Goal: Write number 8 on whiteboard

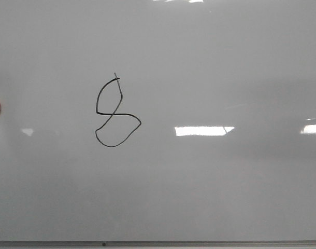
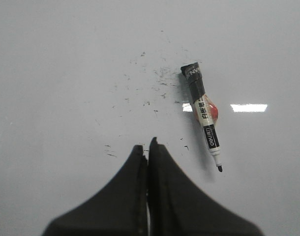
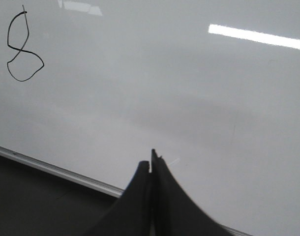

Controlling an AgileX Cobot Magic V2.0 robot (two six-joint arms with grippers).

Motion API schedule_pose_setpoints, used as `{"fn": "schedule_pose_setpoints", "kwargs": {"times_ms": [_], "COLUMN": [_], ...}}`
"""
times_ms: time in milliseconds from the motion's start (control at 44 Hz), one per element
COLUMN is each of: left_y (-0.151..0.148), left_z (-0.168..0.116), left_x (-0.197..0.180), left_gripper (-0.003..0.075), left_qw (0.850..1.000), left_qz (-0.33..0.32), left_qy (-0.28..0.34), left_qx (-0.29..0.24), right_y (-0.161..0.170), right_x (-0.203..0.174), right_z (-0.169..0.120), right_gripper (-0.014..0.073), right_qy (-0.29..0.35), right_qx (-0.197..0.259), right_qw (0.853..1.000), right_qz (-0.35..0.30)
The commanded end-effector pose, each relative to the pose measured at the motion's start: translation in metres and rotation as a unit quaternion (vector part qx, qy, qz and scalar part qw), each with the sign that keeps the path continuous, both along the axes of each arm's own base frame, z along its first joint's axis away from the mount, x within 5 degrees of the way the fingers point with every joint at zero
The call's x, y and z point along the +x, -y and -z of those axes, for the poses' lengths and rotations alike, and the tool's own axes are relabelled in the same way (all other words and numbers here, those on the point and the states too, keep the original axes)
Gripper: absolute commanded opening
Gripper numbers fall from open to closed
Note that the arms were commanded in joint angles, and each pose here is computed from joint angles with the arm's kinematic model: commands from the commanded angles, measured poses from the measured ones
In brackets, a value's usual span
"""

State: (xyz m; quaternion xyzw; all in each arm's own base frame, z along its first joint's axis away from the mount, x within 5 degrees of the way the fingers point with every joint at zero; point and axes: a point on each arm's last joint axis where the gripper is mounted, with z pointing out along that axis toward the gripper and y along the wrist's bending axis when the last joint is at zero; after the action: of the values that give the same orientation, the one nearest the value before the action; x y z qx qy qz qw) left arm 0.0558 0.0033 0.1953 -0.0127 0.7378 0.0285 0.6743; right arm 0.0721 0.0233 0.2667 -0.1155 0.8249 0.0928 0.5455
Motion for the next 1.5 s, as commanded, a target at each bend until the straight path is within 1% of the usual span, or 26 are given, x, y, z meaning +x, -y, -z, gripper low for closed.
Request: {"fn": "schedule_pose_setpoints", "kwargs": {"times_ms": [0,454,545,590,658,772,885,954,1044,1112,1203,1476], "left_y": [0.0,0.0,0.0,0.0,0.0,0.0,0.0,0.0,0.0,0.0,0.0,0.0], "left_z": [-0.008,-0.008,-0.008,-0.008,-0.008,-0.008,-0.008,-0.008,-0.008,-0.008,-0.008,-0.008], "left_x": [-0.001,-0.001,-0.001,-0.001,-0.001,-0.001,-0.001,-0.001,-0.001,-0.001,-0.001,-0.001], "left_gripper": [-0.0019,-0.0019,-0.0019,-0.0019,-0.0019,-0.0019,-0.0019,-0.0019,-0.0019,-0.0019,-0.0019,-0.0019], "left_qw": [0.999,0.999,0.999,0.999,0.999,0.999,0.999,0.999,0.999,0.999,0.999,0.999], "left_qz": [-0.001,-0.001,-0.001,-0.001,-0.001,-0.001,-0.001,-0.001,-0.001,-0.001,-0.001,-0.001], "left_qy": [0.049,0.049,0.049,0.049,0.049,0.049,0.049,0.049,0.049,0.049,0.049,0.049], "left_qx": [-0.003,-0.003,-0.003,-0.003,-0.003,-0.003,-0.003,-0.003,-0.003,-0.003,-0.003,-0.003], "right_y": [0.0,0.0,0.001,0.003,0.007,0.015,0.022,0.025,0.026,0.025,0.025,0.025], "right_x": [0.003,0.003,0.003,0.002,0.001,-0.003,-0.008,-0.011,-0.014,-0.017,-0.017,-0.017], "right_z": [-0.014,-0.014,-0.01,-0.008,-0.003,0.012,0.037,0.053,0.069,0.072,0.073,0.073], "right_gripper": [0.0,0.0,0.0,0.0,0.0,0.0,0.0,0.0,0.0,0.0,0.0,0.0], "right_qy": [0.04,0.041,0.042,0.06,0.104,0.18,0.208,0.2,0.192,0.177,0.173,0.173], "right_qx": [0.013,0.013,0.008,0.001,0.012,0.027,0.023,0.018,0.015,0.01,0.003,0.003], "right_qw": [0.999,0.999,0.999,0.998,0.994,0.979,0.968,0.966,0.967,0.97,0.971,0.971], "right_qz": [0.006,0.006,0.007,0.015,0.039,0.093,0.14,0.16,0.169,0.167,0.165,0.165]}}
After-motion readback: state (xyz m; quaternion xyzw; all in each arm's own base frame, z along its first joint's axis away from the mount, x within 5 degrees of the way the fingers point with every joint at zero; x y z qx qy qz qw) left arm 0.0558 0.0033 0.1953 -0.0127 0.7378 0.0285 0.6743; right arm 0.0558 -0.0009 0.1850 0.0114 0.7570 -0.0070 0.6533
